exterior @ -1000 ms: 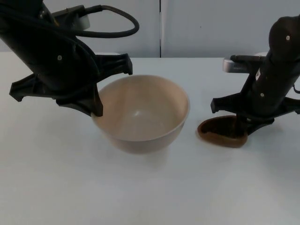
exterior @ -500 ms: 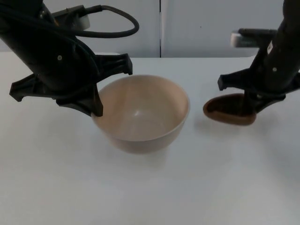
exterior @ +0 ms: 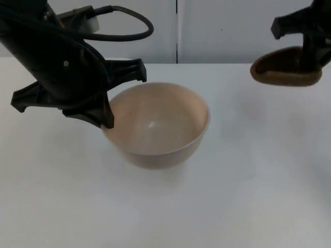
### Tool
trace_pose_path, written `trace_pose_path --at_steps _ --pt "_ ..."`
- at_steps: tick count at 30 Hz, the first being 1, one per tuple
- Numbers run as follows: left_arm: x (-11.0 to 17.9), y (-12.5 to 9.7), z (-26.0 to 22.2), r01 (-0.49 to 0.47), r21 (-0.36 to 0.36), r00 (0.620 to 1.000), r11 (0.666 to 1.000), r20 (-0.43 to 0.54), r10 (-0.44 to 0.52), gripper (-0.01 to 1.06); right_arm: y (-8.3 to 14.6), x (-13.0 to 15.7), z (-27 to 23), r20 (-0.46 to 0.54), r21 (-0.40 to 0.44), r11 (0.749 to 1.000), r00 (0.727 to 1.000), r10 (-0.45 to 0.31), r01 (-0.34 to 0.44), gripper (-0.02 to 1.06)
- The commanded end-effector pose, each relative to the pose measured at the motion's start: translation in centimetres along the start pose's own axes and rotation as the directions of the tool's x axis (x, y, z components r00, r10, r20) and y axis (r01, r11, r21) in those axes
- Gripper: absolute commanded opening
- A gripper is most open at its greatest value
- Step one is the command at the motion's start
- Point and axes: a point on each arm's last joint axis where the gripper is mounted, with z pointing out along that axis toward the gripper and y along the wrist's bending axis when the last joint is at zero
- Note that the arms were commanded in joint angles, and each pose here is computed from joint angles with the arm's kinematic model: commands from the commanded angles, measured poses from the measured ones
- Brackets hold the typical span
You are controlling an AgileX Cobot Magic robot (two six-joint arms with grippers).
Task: Pick up the bowl with the left hand and pour the coffee beans from the cup into the bowl with the right hand.
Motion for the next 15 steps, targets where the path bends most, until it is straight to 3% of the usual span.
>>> trace_pose_path --at_steps 1,8,15 --pt "0.0 -0.1 -0.2 0.024 0.014 1.0 1.0 0.007 -0.024 0.0 0.0 -0.4 -2.1 -0.001 0.006 1.0 1.0 -0.028 0.028 0.0" --pt "0.0 -0.1 -0.2 0.025 0.015 1.0 1.0 0.006 -0.026 0.0 0.3 -1.8 -5.7 0.013 0.011 0.998 0.998 -0.061 0.061 0.0" --pt "0.0 -0.1 -0.2 0.025 0.015 1.0 1.0 0.006 -0.026 0.0 1.7 -3.2 -8.7 0.127 0.014 0.992 0.984 -0.123 0.122 0.0"
